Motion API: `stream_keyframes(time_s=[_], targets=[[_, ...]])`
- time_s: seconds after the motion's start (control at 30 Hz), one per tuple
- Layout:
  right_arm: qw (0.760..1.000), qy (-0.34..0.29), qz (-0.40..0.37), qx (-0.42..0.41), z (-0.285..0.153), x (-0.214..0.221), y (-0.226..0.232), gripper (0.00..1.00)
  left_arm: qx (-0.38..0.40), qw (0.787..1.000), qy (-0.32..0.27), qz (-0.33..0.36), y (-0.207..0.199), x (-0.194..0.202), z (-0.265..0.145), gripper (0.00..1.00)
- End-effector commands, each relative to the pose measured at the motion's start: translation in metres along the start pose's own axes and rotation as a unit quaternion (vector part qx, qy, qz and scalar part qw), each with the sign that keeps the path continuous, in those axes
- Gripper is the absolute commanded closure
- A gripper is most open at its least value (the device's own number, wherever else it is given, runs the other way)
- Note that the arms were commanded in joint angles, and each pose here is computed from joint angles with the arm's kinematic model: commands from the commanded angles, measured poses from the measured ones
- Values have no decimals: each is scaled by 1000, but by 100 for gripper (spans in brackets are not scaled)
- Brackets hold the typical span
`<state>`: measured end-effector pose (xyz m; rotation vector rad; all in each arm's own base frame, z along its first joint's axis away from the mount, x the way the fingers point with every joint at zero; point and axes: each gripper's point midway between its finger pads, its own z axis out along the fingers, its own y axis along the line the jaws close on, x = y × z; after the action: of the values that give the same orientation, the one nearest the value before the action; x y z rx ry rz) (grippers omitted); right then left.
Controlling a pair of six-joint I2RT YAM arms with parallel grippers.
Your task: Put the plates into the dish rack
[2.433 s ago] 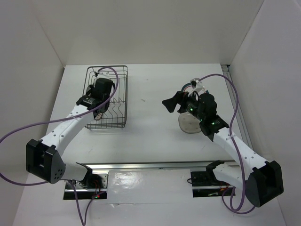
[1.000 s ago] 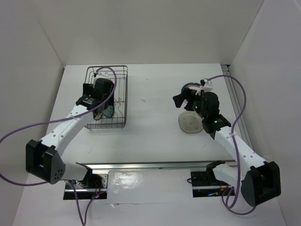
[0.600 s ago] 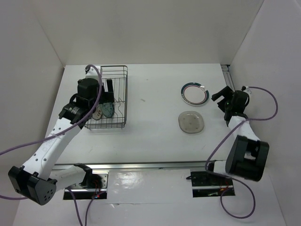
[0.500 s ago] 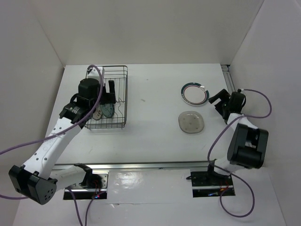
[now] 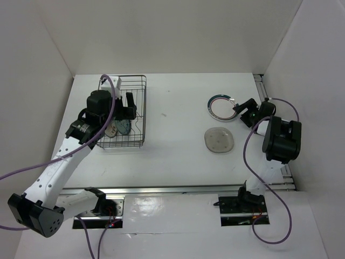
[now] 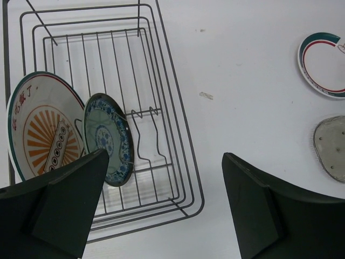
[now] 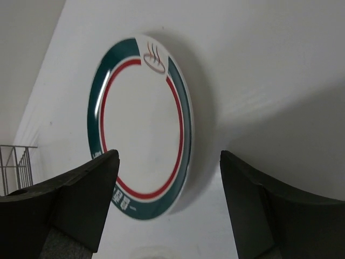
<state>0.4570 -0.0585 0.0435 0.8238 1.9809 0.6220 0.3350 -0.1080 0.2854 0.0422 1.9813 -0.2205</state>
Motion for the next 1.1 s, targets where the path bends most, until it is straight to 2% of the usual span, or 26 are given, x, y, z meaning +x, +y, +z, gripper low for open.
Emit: stream_keyframes(time_s=[0.0, 0.1, 0.13, 0.23, 0.27, 0.33, 0.43, 0.47, 0.53, 0.67, 0.77, 0.87, 0.9, 0.97, 1.07], targets=[[999, 35, 13, 17, 20, 24, -21, 17, 24, 999, -27, -11, -9, -17, -6, 0], [998, 49, 20, 15, 37, 34, -29, 20, 24, 999, -27, -11, -9, -17, -6, 0], [998, 52, 22, 18, 41, 36, -32, 25, 24, 999, -27, -11, -9, -17, -6, 0], [996, 71, 39, 23, 47, 45, -39, 30, 29, 999, -26, -11, -11, -16, -6, 0], [997, 68, 38, 27, 49, 41, -38, 39, 29, 999, -26, -11, -11, -16, -6, 0], [997, 68, 34, 34, 52, 34, -37, 47, 24, 999, -27, -11, -9, -17, -6, 0], [995, 76, 39, 41, 55, 37, -41, 64, 24, 999, -27, -11, -9, -17, -6, 0], [994, 88, 39, 43, 55, 44, -45, 72, 23, 999, -23, -10, -9, -14, -3, 0], [993, 96, 43, 44, 57, 48, -47, 98, 23, 999, -23, -10, -9, -14, -3, 0], [993, 102, 45, 42, 55, 52, -47, 100, 16, 1000, -13, -9, -7, -9, 4, 0], [993, 101, 56, -15, 46, 46, -18, 100, 23, 1000, -6, -13, -11, -6, 6, 0], [990, 66, 69, -102, 30, 27, 31, 100, 60, 998, 5, -26, -25, 0, 9, 0], [985, 34, 41, -163, 19, 12, 73, 100, 73, 997, 6, -32, -30, 1, 10, 0], [978, 26, 45, -202, 4, 10, 104, 100, 113, 993, 19, -41, -45, 9, 18, 0], [960, 22, -27, -277, -20, 10, 183, 100, 149, 987, 41, -53, -61, 21, 29, 0]])
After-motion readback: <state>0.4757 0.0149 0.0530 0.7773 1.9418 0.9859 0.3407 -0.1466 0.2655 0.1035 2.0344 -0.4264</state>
